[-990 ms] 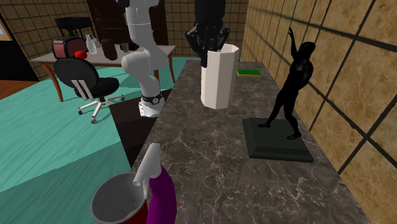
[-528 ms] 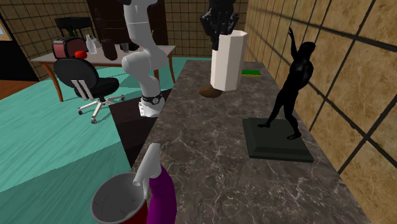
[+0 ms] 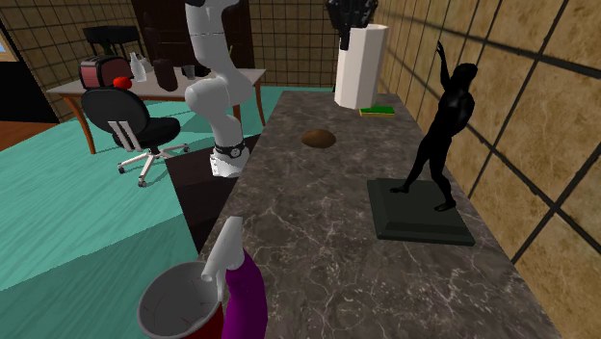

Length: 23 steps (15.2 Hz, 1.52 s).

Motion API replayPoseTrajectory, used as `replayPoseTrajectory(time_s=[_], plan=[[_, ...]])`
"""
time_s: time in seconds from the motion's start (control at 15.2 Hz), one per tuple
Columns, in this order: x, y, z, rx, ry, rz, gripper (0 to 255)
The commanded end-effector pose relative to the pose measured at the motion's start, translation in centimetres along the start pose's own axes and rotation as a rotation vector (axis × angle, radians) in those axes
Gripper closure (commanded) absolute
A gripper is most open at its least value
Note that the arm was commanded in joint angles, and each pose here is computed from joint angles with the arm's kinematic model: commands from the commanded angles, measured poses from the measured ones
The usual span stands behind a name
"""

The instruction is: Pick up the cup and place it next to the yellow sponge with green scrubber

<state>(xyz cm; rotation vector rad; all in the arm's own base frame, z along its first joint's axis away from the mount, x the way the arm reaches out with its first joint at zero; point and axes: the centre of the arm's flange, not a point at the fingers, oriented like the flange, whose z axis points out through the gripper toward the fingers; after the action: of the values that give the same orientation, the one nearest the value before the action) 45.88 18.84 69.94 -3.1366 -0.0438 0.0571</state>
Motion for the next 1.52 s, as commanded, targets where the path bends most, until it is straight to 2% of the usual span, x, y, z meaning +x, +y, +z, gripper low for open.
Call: replayPoseTrajectory(time_s=[0.0, 1.06, 1.45], plan=[[-1.6, -2.2, -0.7, 0.000, 0.000, 0.002, 255], [-11.6, -19.6, -7.1, 0.000, 0.000, 0.002, 255], [-11.8, -20.0, -4.6, 0.000, 0.000, 0.002, 255]])
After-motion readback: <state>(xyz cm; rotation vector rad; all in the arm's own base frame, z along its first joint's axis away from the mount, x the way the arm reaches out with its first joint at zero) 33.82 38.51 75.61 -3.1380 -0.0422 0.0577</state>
